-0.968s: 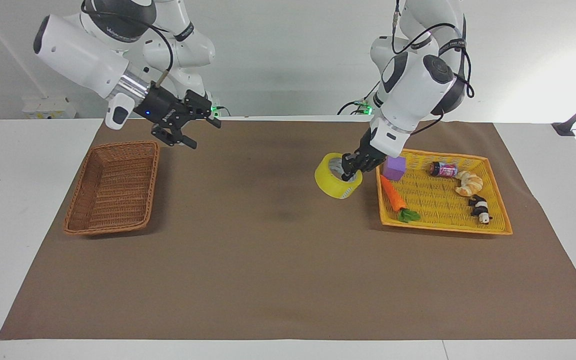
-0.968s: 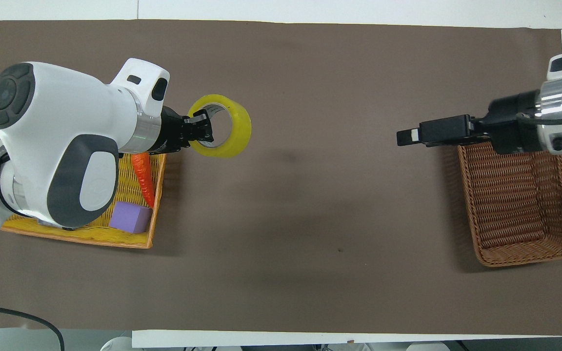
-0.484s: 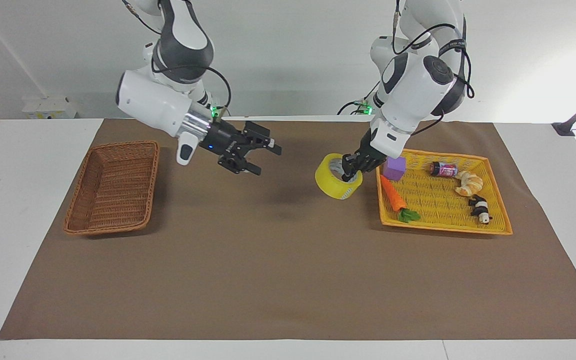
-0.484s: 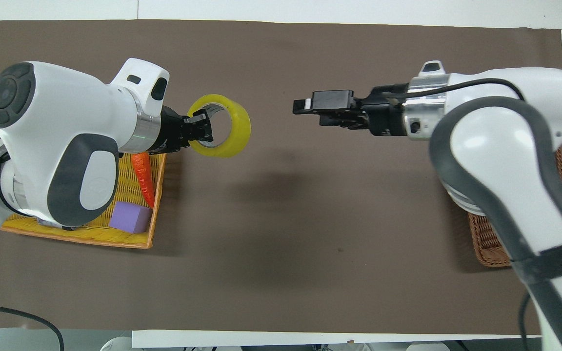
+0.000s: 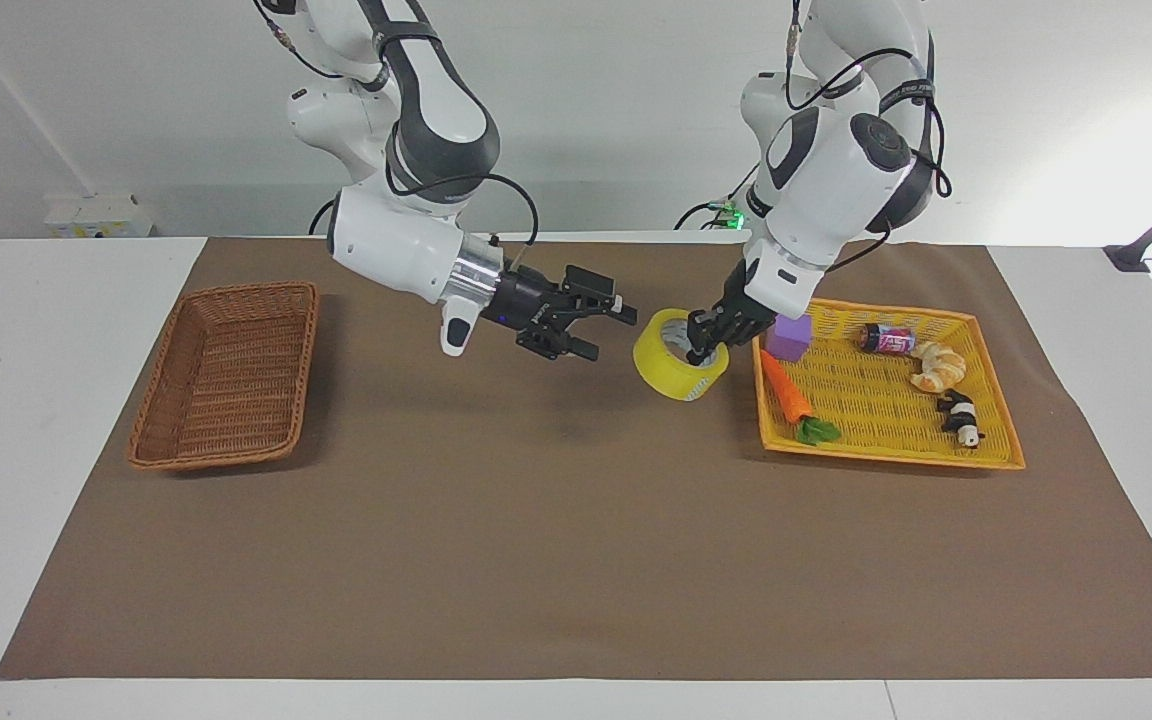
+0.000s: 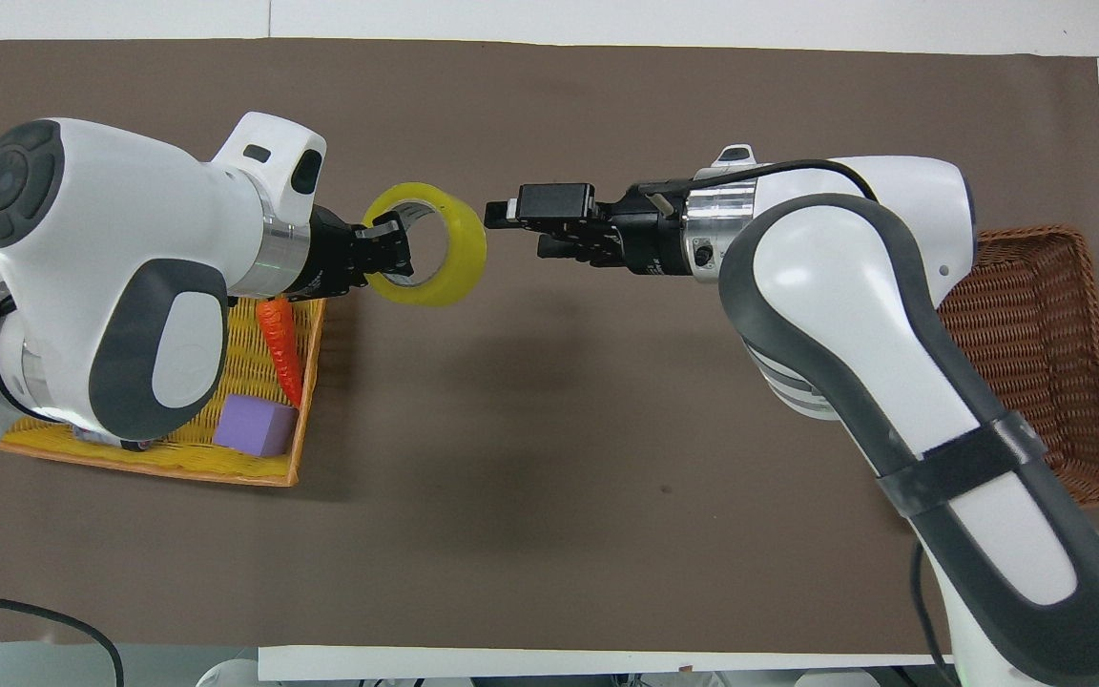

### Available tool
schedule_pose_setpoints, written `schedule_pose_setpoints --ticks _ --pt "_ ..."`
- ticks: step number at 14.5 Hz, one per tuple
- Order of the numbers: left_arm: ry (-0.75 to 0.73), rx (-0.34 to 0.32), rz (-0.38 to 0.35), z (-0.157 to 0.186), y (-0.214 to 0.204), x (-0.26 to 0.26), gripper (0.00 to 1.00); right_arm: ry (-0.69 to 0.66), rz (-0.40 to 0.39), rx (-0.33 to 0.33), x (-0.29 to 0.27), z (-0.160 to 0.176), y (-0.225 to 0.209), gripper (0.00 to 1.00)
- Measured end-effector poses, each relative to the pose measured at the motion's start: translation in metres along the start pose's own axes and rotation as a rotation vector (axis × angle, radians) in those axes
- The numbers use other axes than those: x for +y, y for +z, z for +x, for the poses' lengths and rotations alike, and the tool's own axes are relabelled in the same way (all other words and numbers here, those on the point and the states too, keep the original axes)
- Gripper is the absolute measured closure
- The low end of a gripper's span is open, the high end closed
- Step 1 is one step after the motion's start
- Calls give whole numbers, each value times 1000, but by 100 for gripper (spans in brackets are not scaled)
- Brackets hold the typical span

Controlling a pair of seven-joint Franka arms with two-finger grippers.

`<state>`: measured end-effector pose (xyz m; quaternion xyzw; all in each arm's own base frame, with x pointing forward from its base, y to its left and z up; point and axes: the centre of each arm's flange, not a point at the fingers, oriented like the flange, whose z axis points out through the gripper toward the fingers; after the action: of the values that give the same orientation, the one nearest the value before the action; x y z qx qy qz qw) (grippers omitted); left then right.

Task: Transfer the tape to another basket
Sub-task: 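Reach the right gripper to the tape roll's rim and close on it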

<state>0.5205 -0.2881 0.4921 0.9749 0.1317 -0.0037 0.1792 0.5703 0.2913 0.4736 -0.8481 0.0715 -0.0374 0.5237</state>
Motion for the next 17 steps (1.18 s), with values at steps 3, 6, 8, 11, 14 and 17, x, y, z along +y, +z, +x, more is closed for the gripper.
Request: schedule_pose_setpoints --ticks 3,6,8,11,14,17 --pt "0 0 1 0 0 0 78 -5 -7 -2 -1 -3 19 0" --pt "-1 0 1 0 0 0 78 -3 -11 0 3 5 25 0" --pt "-1 0 1 0 0 0 78 -8 -10 1 2 9 28 0" --pt "-1 -1 1 0 1 0 78 -12 -12 -4 3 10 35 0" --pt "-1 -1 1 1 1 -1 78 -11 -16 -10 5 9 40 0" --pt "-2 -1 2 1 1 -1 78 -14 -18 -22 4 4 47 0"
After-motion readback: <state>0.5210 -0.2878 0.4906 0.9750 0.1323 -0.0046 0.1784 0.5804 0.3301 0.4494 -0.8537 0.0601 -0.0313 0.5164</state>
